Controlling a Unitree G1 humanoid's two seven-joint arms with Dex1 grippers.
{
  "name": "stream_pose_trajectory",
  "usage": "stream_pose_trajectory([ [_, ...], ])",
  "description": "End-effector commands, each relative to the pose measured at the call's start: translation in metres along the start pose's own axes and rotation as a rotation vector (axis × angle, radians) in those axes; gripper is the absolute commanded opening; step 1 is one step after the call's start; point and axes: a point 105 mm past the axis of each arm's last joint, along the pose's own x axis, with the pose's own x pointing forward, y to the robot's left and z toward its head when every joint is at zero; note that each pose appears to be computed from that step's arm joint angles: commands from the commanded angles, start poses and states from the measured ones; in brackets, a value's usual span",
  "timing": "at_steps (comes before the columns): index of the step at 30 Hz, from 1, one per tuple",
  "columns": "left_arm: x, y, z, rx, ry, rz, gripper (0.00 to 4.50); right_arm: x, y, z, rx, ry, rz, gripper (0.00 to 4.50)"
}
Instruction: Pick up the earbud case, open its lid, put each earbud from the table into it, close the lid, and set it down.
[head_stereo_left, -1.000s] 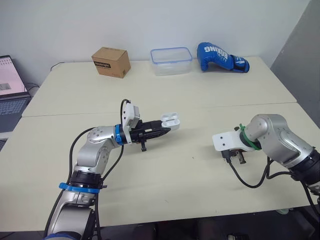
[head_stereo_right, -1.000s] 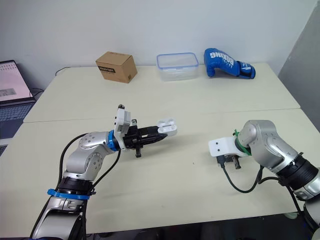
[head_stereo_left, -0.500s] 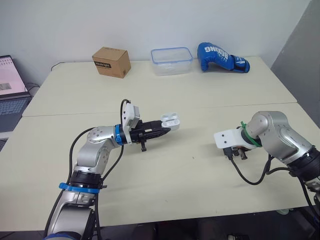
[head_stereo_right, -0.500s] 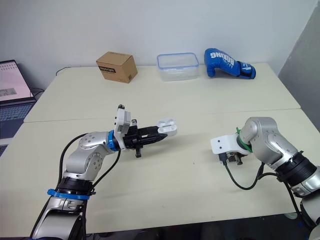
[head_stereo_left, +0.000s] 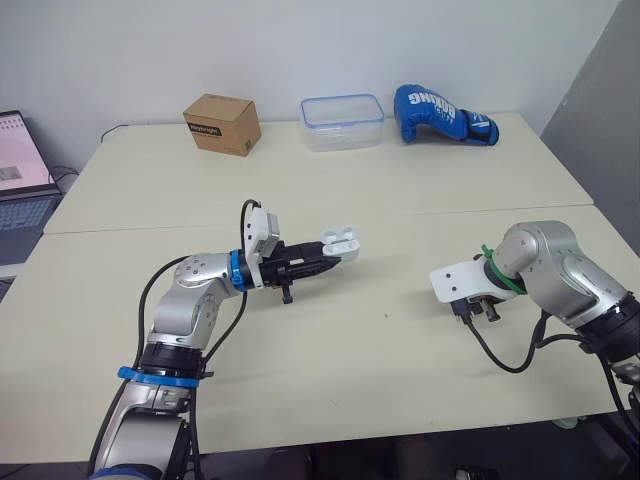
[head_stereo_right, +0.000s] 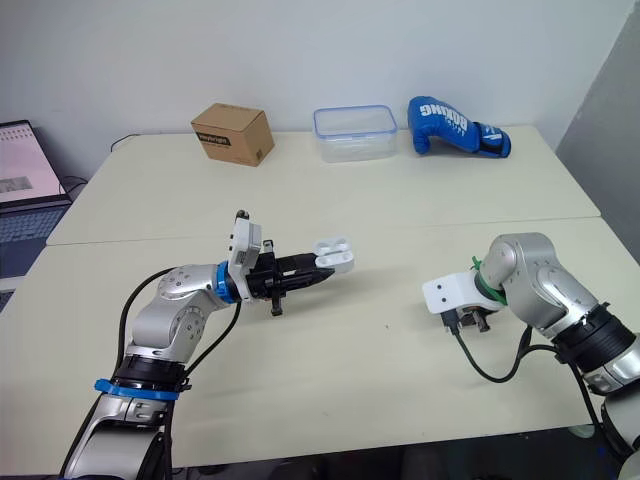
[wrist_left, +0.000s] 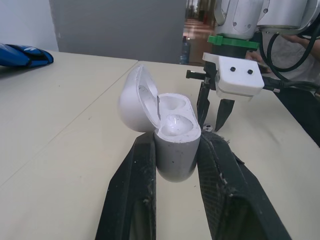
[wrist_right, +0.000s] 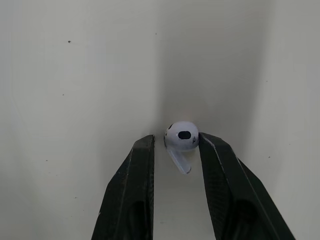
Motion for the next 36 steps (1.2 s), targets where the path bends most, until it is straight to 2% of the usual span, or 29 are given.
stream_pose_trajectory([
  [1, -0.001, -0.001, 0.012, 0.055, -0.018, 0.001, 0.79, -0.006, -0.006, 0.0, -0.01, 0.005, -0.033, 1.36],
  [14, -0.002, -0.002, 0.012, 0.055, -0.015, 0.002, 0.79, -0.006, -0.004, 0.0, -0.024, 0.005, -0.024, 1.36],
  [17, -0.002, -0.002, 0.012, 0.055, -0.015, 0.002, 0.79, -0.006, -0.004, 0.001, -0.027, 0.002, -0.027, 0.8],
  [18, -0.002, -0.002, 0.012, 0.054, -0.015, 0.003, 0.79, -0.006, -0.004, 0.001, -0.028, 0.002, -0.027, 0.46],
  [28, -0.002, -0.002, 0.01, 0.054, -0.014, 0.011, 0.79, -0.008, -0.004, 0.0, -0.016, 0.007, -0.036, 0.41],
  [32, -0.002, 0.003, 0.009, 0.069, -0.026, 0.048, 0.79, -0.023, -0.01, 0.009, 0.08, -0.078, -0.115, 0.41],
  [36, -0.002, 0.008, 0.008, 0.08, -0.04, 0.082, 0.79, -0.036, -0.018, 0.03, 0.295, -0.281, -0.224, 0.41],
])
